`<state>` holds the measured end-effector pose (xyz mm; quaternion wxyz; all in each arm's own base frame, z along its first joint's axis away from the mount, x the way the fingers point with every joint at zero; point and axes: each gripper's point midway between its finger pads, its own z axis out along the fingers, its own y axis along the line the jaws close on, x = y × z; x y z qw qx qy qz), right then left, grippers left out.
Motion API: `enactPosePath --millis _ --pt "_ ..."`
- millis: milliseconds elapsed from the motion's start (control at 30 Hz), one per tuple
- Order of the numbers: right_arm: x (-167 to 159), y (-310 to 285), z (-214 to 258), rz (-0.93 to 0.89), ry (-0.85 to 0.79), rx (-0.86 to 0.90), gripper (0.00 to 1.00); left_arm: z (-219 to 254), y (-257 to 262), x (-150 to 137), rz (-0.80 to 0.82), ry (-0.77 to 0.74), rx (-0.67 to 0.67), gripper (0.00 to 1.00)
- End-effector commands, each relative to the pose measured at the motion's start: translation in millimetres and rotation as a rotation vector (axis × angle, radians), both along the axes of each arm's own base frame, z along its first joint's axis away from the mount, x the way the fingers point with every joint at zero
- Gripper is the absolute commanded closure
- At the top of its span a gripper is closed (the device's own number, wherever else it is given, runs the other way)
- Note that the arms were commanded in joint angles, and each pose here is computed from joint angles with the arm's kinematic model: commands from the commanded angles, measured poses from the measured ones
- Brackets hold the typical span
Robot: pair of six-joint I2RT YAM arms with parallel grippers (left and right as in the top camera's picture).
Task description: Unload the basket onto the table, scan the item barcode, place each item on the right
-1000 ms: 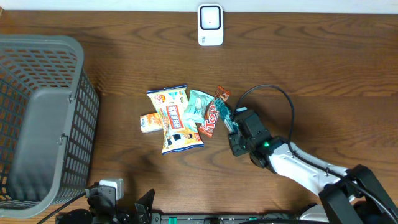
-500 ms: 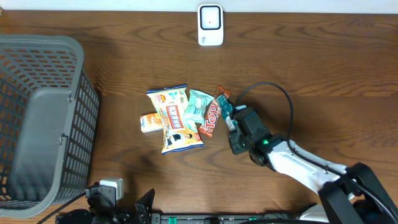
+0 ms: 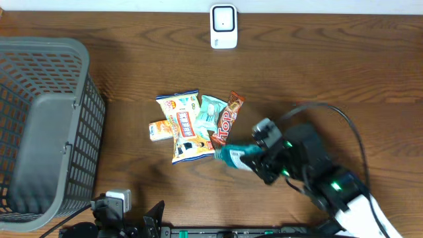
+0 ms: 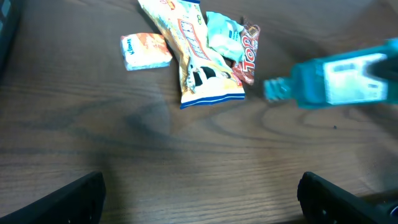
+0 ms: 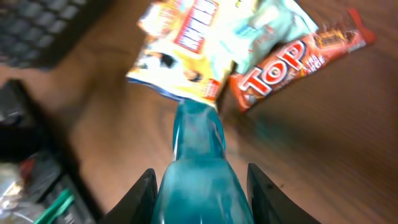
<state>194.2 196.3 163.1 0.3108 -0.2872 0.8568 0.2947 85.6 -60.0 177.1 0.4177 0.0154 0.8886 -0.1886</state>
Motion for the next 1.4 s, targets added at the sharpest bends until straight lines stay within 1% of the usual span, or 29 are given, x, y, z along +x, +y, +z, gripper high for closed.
enactPosePath --millis 0,67,167,300,367,500,567,667,733,800,900,967,1200,1267,1367 --pt "-6.9 -4.1 28.1 0.021 -0.096 0.033 0.99 1.8 -0.5 -1.1 -0.015 -0.017 0.012 0.02" --pt "-1.3 -17.8 15.1 -0.046 -0.095 -0.039 0.99 1.8 -0.5 -1.1 -0.015 -0.017 0.012 0.02" --pt "7.1 -27.3 -9.5 -0.1 -0.064 -0.116 0.99 1.8 -0.5 -1.1 -0.015 -0.017 0.012 0.02" --pt "35.0 -28.1 -36.6 -0.188 -0.033 -0.18 0.99 1.8 -0.5 -1.1 -0.015 -0.017 0.012 0.02" --pt "42.9 -24.5 -53.6 -0.205 0.014 -0.201 0.99 1.8 -0.5 -1.1 -0.015 -0.017 0.012 0.02" --pt "34.2 -18.9 -93.1 -0.207 0.187 -0.247 0.99 1.8 -0.5 -1.1 -0.015 -0.017 0.012 0.02" --pt "27.9 -12.5 -97.9 -0.185 0.238 -0.243 0.99 1.8 -0.5 -1.1 -0.015 -0.017 0.012 0.02" --pt "17.5 -17.2 -105.4 -0.23 0.3 -0.281 0.99 1.8 -0.5 -1.1 -0.015 -0.017 0.012 0.02" --pt "18.4 -21.3 -107.3 -0.252 0.29 -0.307 0.98 1.8 -0.5 -1.1 -0.015 -0.017 0.012 0.02" --pt "25.2 -30.0 -108.8 -0.293 0.256 -0.347 0.94 1.8 -0.5 -1.1 -0.015 -0.017 0.012 0.02" --pt "38.9 -44.2 -110.6 -0.391 0.206 -0.394 0.89 1.8 -0.5 -1.1 -0.015 -0.017 0.012 0.02" --pt "45.6 -45.8 -115.2 -0.423 0.191 -0.398 0.87 1.8 -0.5 -1.1 -0.015 -0.017 0.012 0.02" --pt "63.4 -33.9 -157.5 -0.438 0.221 -0.411 0.89 1.8 -0.5 -1.1 -0.015 -0.017 0.012 0.02" --pt "62.9 -34.3 -177.2 -0.445 0.257 -0.437 0.91 1.8 -0.5 -1.1 -0.015 -0.017 0.012 0.02" --pt "54.5 -40.0 -200.1 -0.456 0.318 -0.486 0.89 1.8 -0.5 -1.1 -0.015 -0.017 0.012 0.02"
